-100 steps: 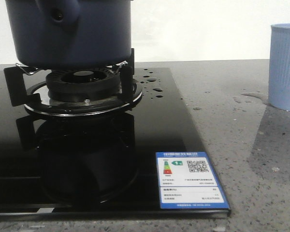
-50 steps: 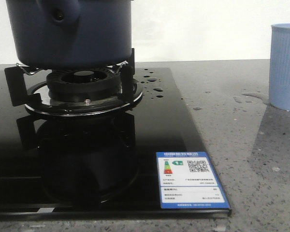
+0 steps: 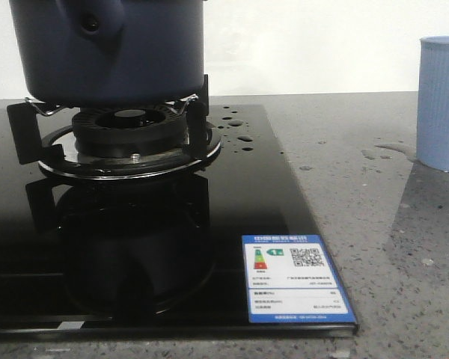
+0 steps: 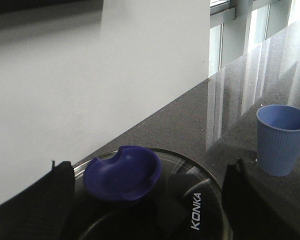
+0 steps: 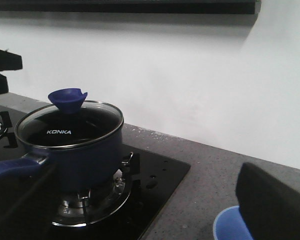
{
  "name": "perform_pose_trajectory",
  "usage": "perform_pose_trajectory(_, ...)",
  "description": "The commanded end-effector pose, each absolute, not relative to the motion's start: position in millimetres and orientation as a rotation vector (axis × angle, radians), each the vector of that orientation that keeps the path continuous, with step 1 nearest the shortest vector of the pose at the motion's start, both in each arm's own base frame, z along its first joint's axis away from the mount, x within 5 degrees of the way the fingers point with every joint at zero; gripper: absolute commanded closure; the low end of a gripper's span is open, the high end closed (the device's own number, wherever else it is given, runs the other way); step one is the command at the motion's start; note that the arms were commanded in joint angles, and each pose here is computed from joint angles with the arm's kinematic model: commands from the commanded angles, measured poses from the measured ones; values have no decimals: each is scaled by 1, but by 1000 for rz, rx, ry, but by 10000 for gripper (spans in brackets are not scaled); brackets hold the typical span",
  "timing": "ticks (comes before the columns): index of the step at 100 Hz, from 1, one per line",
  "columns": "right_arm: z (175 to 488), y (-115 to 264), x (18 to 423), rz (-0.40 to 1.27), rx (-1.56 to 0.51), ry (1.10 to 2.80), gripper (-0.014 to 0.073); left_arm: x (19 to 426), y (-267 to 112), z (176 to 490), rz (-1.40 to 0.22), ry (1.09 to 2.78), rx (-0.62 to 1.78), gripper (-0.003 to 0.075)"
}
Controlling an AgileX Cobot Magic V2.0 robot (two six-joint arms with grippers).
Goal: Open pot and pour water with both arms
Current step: 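Grasp the blue lid knob with the left gripper and lift the lid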
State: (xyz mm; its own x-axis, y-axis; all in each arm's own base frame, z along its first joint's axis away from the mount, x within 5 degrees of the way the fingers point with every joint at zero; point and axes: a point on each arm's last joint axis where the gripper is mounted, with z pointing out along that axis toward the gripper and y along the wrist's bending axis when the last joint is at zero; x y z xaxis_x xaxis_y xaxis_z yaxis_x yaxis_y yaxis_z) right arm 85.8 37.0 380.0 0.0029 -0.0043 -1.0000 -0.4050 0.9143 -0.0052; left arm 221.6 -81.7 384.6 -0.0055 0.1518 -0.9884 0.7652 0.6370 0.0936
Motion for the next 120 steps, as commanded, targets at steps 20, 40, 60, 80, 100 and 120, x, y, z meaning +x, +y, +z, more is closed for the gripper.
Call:
perform_pose_trajectory(20, 394, 33, 88, 299, -270, 1483, -62, 261, -95, 374, -727, 1480, 840, 153)
perform_pose_trajectory(40, 394, 33, 88, 299, -270, 1483, -62, 281, -102, 367, -803, 1468, 891, 153)
perform_pose_trajectory(60, 394, 32, 88, 298, -269, 1482, -62, 289, -109, 372, -834, 1437, 916, 200)
perform_pose_trajectory(80, 395, 31, 89, 290, -257, 1475, -60, 288, -110, 373, -860, 1422, 902, 370)
perform_pose_trajectory(100, 397, 28, 89, 266, -224, 1453, -60, 282, -102, 397, -862, 1339, 854, 438)
perform_pose_trajectory(120, 399, 26, 90, 249, -205, 1440, -61, 268, -96, 427, -805, 1252, 864, 438)
